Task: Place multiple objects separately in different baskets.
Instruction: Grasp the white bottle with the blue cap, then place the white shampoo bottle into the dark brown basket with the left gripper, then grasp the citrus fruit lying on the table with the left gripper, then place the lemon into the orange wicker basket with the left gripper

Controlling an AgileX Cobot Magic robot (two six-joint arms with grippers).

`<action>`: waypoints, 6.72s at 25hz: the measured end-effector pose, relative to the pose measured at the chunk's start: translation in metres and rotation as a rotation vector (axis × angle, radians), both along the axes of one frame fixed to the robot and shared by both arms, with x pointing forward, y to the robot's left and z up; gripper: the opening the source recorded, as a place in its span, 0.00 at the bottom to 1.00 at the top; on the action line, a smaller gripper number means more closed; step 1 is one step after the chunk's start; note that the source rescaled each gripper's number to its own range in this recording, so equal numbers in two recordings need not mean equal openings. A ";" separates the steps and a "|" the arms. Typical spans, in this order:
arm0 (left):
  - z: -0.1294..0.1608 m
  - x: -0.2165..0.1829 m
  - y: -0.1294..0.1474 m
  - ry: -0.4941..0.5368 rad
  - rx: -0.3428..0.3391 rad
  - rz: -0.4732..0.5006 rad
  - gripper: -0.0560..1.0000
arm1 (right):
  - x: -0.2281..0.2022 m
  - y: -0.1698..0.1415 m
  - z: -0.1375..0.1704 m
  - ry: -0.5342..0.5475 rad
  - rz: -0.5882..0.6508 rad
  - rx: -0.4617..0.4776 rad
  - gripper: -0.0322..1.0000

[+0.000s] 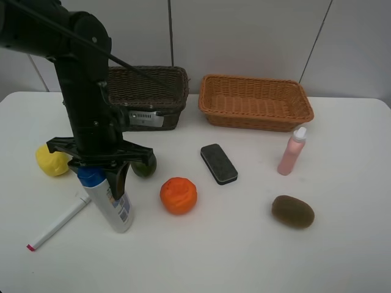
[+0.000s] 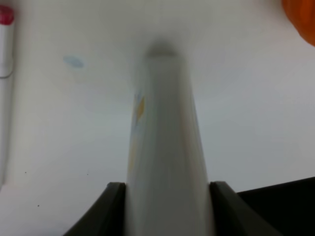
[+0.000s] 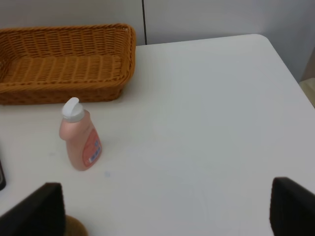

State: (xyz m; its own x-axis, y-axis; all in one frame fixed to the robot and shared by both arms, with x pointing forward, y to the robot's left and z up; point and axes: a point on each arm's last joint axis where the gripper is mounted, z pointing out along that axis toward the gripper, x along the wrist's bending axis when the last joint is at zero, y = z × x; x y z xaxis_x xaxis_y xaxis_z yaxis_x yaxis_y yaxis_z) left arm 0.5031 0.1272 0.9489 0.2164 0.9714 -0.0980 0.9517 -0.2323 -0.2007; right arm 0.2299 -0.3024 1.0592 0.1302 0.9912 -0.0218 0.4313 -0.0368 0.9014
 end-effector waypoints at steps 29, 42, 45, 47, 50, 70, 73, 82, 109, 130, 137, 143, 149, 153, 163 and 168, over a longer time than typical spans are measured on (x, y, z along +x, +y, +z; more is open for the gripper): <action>0.063 0.217 0.074 -0.540 -0.151 0.246 0.78 | 0.000 0.000 0.000 0.000 0.001 0.001 0.98; 0.125 0.216 0.075 -0.650 -0.178 0.289 1.00 | 0.000 0.000 0.000 0.000 0.001 0.001 0.98; 0.145 0.207 0.074 -0.675 -0.223 0.299 1.00 | 0.000 0.000 0.000 0.000 0.000 0.000 0.98; 0.161 0.191 0.073 -0.668 -0.266 0.301 1.00 | 0.000 0.000 0.000 0.000 0.000 0.000 0.98; 0.178 0.151 0.079 -0.632 -0.277 0.295 1.00 | 0.000 0.000 0.000 0.000 0.000 0.000 0.98; 0.081 -0.028 0.140 -0.277 0.188 0.527 1.00 | 0.000 0.000 0.000 0.000 0.000 0.000 0.98; 0.058 -0.016 0.138 -0.206 0.221 0.522 1.00 | 0.000 0.000 0.000 0.000 0.000 0.001 0.98; 0.007 0.015 0.177 -0.148 0.257 0.650 1.00 | 0.000 0.000 0.000 0.000 0.035 0.001 0.98; -0.045 0.066 0.169 -0.394 0.044 0.834 1.00 | 0.000 0.000 0.000 0.000 0.036 0.000 0.98; -0.078 0.074 0.171 -0.372 0.069 0.815 1.00 | 0.000 0.000 0.000 0.000 0.036 0.001 0.98; -0.085 0.073 0.171 -0.346 0.081 0.813 0.93 | 0.000 0.000 0.000 0.000 0.036 0.001 0.98; -0.086 0.069 0.171 -0.309 0.098 0.805 0.71 | 0.000 0.000 0.000 0.000 0.036 0.001 0.98; -0.056 0.061 0.171 -0.301 0.101 0.704 0.71 | 0.000 0.000 0.000 0.000 0.036 0.000 0.98; -0.007 0.056 0.165 -0.345 0.039 0.615 0.71 | 0.000 0.000 0.000 0.000 0.036 0.000 0.98; 0.118 0.120 0.021 -0.762 -0.337 0.125 0.71 | 0.000 0.000 0.000 0.000 0.036 0.000 0.98; 0.127 0.154 -0.075 -0.940 -0.499 -0.061 0.71 | 0.000 0.000 0.000 0.000 0.036 0.000 0.98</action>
State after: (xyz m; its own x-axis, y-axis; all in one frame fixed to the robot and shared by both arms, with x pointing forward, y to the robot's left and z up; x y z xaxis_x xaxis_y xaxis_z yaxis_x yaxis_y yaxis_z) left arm 0.6576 0.0518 1.0760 0.4592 0.8523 -0.2505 0.6589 -0.1377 0.7395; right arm 0.2300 -0.3027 1.0592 0.0944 0.9953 -0.0213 0.4324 -0.0217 0.9014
